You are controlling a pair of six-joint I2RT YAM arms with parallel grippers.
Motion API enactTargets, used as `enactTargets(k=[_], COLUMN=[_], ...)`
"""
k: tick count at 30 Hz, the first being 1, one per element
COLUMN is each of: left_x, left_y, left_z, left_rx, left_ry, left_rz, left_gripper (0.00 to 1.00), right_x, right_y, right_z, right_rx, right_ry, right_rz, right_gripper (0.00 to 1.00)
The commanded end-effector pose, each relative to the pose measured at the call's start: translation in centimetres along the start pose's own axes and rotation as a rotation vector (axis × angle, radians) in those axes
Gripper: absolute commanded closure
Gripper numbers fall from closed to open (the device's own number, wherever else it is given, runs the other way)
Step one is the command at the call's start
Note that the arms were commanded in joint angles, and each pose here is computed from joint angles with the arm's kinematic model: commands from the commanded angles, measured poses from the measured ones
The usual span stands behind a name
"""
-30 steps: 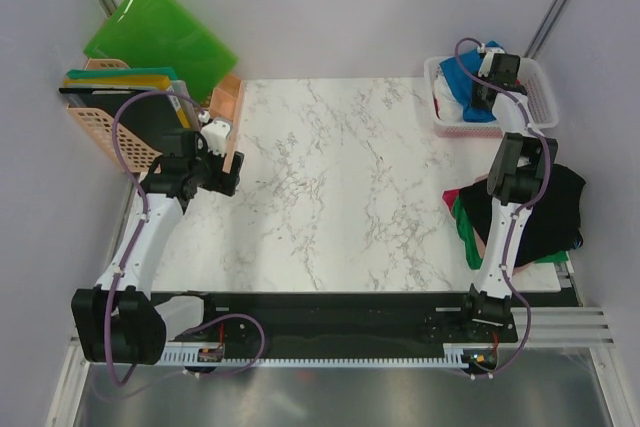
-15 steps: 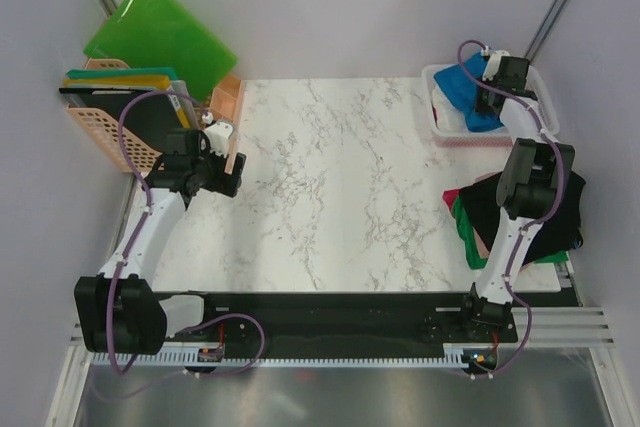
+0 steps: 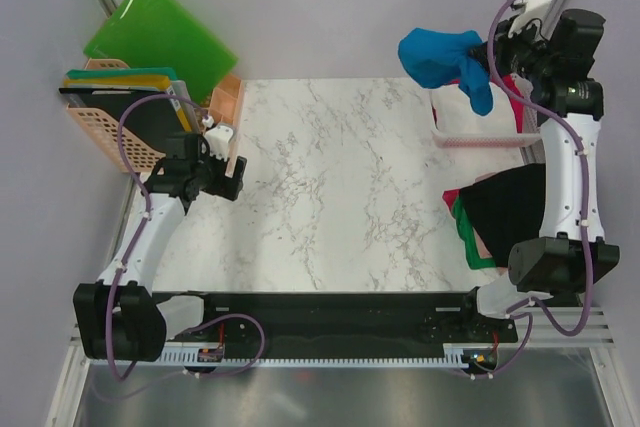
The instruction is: Fold and stack the t-shirts
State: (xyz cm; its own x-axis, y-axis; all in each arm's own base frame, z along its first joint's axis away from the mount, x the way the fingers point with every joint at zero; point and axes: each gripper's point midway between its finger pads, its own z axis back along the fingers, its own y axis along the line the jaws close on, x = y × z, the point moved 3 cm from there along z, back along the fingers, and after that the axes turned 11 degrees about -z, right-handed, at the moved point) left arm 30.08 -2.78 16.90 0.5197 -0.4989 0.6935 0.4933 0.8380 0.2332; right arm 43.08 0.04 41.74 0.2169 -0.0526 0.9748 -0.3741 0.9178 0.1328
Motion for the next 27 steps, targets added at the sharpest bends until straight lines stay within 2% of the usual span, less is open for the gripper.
enactTargets(k=[1,2,6,10,23,24,26,27], left_x=[1.2,1.2,1.4,1.2,0.9,0.9,0.8,0.8], left_y=[0.1,0.0,0.2,0.1,-0.1,-0.1,-0.1,-0.2], left_z=[0.8,0.9,1.3,1.4,1.5,1.5,1.6,1.6], left_rx=[0.009,0.011,0.026,0.028,0.031,0.03,0.034,0.033], left_ry=[-0.069,-0.07,-0.079,-0.077,-0.079,-0.078,-0.078,-0.079], left_rz=[-0.043,-0.041,-0.047,-0.045,-0.044,-0.046,-0.046,-0.049], left_gripper=[0.0,0.0,0.0,0.0,0.0,0.0,0.0,0.0], right_x=[-3.2,-3.6,-5.1,-7.7,-12.0,-11.8,-11.0,-9.7], right_y=[7.3,8.9,12.5,16.0,22.0,22.3,22.4,22.4], right_z=[2.1,2.7,5.6,8.5,8.6,8.5,7.1,5.6], right_rx=[0.426,0.505,0.642,0.788,0.964,0.953,0.901,0.859], right_ry=[0.175,0.192,0.253,0.389,0.518,0.528,0.474,0.395], right_rz=[-0.026,-0.014,0.073,0.162,0.258,0.23,0.248,0.27], right_gripper=[1.0,1.0,1.0,1.0,1.0,0.93,0.38,0.02])
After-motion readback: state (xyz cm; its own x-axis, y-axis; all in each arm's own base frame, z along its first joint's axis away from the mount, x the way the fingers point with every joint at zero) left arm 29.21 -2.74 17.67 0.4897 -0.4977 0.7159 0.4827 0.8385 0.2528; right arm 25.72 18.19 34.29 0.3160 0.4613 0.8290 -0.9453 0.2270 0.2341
